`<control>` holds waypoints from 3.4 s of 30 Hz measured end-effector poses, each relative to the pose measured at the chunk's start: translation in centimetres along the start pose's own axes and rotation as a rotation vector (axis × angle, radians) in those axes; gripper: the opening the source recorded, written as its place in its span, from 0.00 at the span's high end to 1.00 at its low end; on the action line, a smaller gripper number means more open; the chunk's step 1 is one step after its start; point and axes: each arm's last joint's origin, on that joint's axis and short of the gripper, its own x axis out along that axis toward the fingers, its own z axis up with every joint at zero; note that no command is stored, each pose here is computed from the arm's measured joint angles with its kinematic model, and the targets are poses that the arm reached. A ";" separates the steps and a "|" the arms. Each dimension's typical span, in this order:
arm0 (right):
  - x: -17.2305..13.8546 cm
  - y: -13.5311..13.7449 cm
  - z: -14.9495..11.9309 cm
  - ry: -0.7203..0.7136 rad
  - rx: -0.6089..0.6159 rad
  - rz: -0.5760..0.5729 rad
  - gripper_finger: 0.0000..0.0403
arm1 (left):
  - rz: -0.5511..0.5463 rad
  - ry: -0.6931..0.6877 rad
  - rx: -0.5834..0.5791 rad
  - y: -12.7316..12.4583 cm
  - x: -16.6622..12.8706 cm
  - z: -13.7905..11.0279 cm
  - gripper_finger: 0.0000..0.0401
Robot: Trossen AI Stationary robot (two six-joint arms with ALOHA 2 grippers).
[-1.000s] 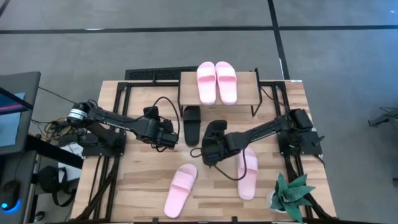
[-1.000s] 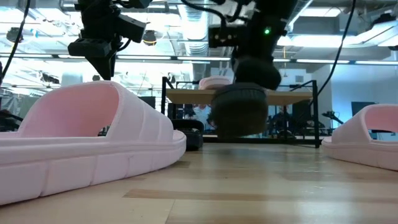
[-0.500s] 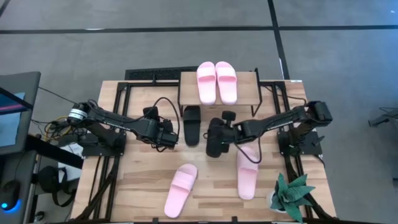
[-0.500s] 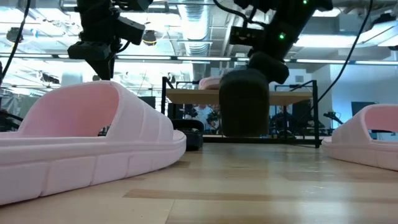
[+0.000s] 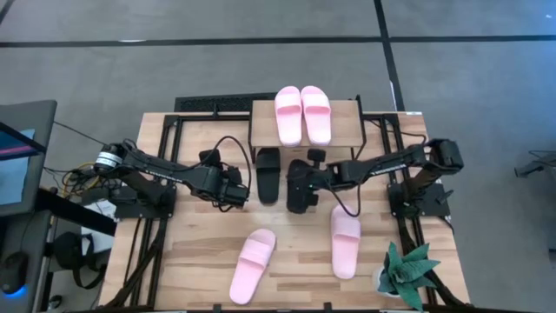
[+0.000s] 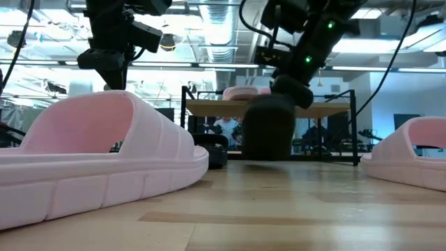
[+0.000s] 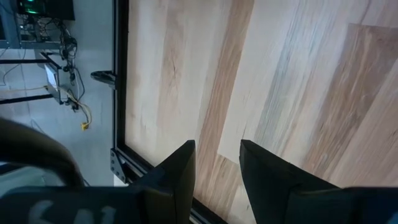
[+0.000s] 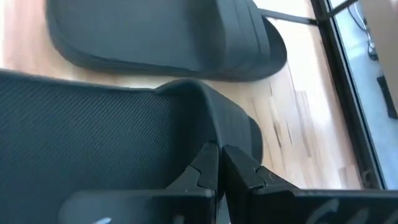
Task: Pick and place slides into the shelf
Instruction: Put the black slide under the shelf
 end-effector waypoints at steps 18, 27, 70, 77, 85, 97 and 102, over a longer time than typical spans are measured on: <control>1.5 -3.6 0.2 -0.044 -0.009 -0.021 1.00 | 0.004 -0.002 -0.005 0.0 0.0 0.0 0.71; 2.7 -3.7 0.0 -0.038 -0.025 0.013 1.00 | 0.020 -0.010 -0.006 0.1 0.0 0.0 0.71; 4.5 -4.6 0.0 -0.069 -0.049 0.005 1.00 | 0.025 -0.012 -0.012 0.1 0.0 0.0 0.71; 4.6 -4.8 -0.1 -0.066 -0.043 0.002 1.00 | 0.025 -0.012 -0.015 0.1 0.0 0.0 0.71; 4.9 -4.4 0.0 -0.071 -0.076 0.011 1.00 | 0.026 -0.013 -0.015 0.1 0.0 0.0 0.71; 6.0 -2.0 0.1 -0.040 -0.140 -0.080 1.00 | 0.027 -0.011 -0.014 0.1 0.0 0.0 0.71; 6.0 -1.9 0.1 -0.039 -0.144 -0.080 1.00 | 0.027 -0.010 -0.013 0.1 0.0 0.0 0.71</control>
